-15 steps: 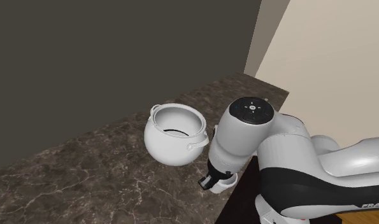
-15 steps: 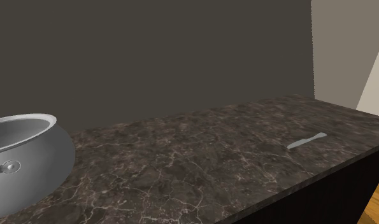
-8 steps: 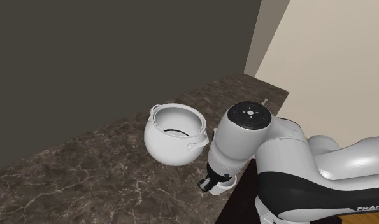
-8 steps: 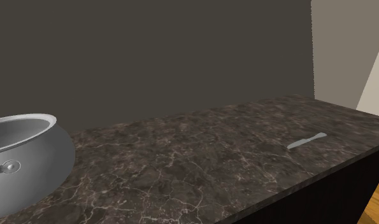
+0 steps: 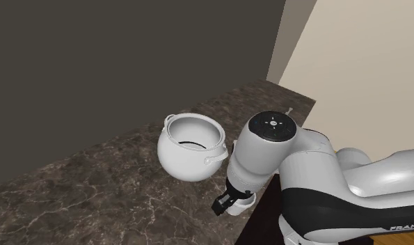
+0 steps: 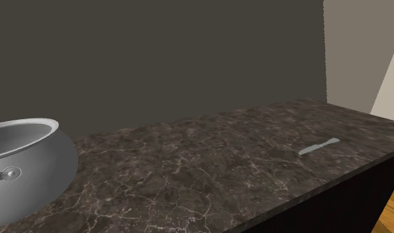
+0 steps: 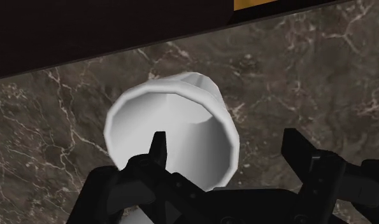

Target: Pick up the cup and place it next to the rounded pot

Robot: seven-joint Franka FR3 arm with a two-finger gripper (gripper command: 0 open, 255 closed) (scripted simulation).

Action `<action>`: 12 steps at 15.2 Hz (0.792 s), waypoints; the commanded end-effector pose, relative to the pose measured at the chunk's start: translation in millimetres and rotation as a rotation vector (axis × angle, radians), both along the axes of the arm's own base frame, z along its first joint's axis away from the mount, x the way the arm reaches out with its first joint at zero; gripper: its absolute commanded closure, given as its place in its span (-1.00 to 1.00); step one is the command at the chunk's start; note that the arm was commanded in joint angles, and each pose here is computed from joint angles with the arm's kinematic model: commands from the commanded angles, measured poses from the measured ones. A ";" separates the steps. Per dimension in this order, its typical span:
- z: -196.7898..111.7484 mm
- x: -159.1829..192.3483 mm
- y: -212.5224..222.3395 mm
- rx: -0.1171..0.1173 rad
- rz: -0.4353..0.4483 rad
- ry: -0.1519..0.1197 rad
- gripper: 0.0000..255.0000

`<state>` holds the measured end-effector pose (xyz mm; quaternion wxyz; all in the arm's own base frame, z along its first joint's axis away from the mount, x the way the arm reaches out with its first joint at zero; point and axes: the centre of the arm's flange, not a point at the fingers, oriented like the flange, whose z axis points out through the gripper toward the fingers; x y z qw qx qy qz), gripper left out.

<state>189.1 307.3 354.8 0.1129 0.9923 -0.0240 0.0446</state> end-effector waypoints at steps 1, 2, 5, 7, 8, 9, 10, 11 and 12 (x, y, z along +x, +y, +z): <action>12.8 -1.1 3.0 0.000 0.000 0.000 -1.00; 25.6 -2.2 6.0 0.000 0.000 0.000 -1.00; 48.5 -4.1 11.3 0.000 0.000 0.000 -1.00; 48.5 -4.2 11.3 0.000 0.000 0.000 -1.00; 48.5 -4.2 11.3 0.000 0.000 0.000 -1.00; 48.5 -4.1 11.3 0.000 0.000 0.000 -1.00; 48.5 -4.1 11.3 0.000 0.000 0.000 -1.00; 48.5 -4.1 11.3 0.000 0.000 0.000 -1.00; 48.5 -4.1 11.3 0.000 0.000 0.000 -1.00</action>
